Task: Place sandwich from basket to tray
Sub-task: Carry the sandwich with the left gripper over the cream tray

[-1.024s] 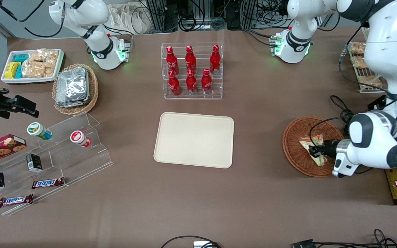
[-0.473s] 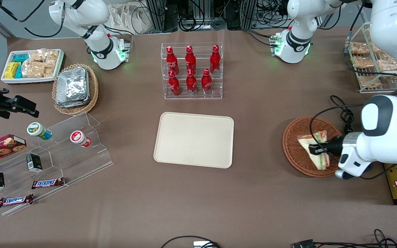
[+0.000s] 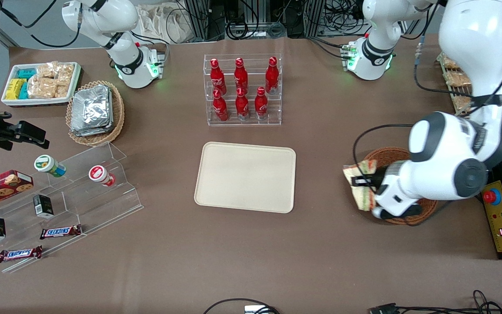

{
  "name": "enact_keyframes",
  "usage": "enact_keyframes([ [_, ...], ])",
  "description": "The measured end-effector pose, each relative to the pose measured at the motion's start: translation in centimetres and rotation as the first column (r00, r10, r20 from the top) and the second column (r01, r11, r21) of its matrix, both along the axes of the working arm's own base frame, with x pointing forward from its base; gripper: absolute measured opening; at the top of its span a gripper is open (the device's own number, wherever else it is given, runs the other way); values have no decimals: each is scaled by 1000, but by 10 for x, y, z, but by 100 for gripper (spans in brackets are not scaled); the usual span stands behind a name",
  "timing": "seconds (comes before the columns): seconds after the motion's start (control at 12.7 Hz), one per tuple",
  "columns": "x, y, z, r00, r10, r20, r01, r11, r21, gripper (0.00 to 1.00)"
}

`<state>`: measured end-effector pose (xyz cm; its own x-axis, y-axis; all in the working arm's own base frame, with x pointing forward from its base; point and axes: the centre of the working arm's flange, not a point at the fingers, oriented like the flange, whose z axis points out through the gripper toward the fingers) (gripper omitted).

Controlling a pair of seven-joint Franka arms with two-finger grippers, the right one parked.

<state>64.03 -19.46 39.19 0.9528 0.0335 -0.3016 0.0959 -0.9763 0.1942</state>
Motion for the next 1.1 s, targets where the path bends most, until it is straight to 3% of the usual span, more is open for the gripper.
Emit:
enact_keyframes([
  [0.24, -14, -48, -13, 999, -42, -16, 42, 999, 11, 24],
  [0.55, -32, -101, -37, 998, -59, -28, 61, 996, 63, 24],
  [1.1, -60, -183, -89, 999, -48, -18, 49, 997, 67, 26],
])
